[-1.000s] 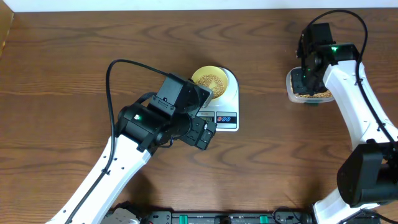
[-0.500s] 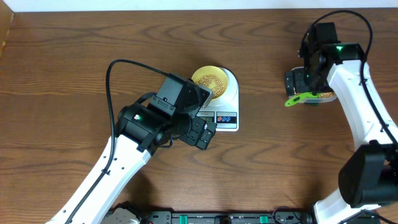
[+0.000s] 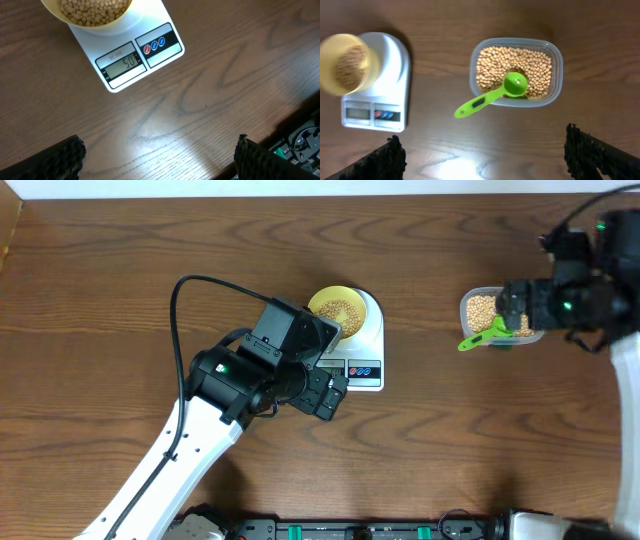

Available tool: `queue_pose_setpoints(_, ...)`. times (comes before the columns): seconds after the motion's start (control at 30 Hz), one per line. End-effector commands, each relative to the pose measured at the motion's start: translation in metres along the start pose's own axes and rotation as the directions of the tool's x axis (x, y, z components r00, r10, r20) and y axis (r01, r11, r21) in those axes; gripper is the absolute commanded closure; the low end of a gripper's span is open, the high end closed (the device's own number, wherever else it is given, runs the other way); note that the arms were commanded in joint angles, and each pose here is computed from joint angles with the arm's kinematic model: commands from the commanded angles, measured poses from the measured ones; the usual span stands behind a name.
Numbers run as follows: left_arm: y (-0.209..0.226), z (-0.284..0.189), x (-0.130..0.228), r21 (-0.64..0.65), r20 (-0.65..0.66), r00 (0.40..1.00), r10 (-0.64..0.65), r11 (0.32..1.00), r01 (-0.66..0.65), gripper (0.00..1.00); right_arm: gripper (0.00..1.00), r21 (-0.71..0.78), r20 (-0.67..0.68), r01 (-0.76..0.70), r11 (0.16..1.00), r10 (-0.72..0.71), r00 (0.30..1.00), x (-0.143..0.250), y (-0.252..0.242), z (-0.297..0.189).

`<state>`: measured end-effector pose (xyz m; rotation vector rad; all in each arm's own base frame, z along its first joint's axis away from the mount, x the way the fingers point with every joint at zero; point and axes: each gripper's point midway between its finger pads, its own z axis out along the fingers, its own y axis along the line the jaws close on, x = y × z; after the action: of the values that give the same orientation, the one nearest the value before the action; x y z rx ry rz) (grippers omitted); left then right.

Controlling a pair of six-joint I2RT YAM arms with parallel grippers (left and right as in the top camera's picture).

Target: Scoop item into bowl and weigh 50g on scale

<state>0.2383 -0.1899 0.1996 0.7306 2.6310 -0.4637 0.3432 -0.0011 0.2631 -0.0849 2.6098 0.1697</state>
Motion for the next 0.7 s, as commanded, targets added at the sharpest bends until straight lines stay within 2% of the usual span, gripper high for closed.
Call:
queue_pose_setpoints(0.0, 0.000, 0.000, 0.000, 0.007, 0.000, 1.000, -0.005, 1.000, 0.005, 0.02, 0.01, -0.046, 0.127, 0.096, 0.994, -0.090, 0.988, 0.002, 0.015, -0.052)
queue_pose_setpoints(0.2, 0.000, 0.000, 0.000, 0.007, 0.000, 1.000, -0.005, 1.000, 0.005, 0.02, 0.01, 0.039, 0.309, 0.147, 0.988, -0.151, 0.939, 0.026, 0.029, -0.130)
queue_pose_setpoints(0.33, 0.000, 0.000, 0.000, 0.007, 0.000, 1.000, -0.005, 1.000, 0.005, 0.02, 0.01, 0.113, 0.369, 0.087, 0.990, -0.123, 0.921, 0.059, 0.028, -0.166)
queue_pose_setpoints(0.5, 0.000, 0.000, 0.000, 0.007, 0.000, 1.000, -0.005, 1.000, 0.005, 0.02, 0.01, 0.120, 0.390, -0.009, 0.993, -0.039, 0.920, 0.106, 0.029, -0.175)
queue_pose_setpoints(0.67, 0.000, 0.000, 0.000, 0.007, 0.000, 1.000, -0.005, 1.000, 0.005, 0.02, 0.01, 0.194, 0.497, -0.031, 0.981, -0.071, 0.865, 0.119, 0.017, -0.162)
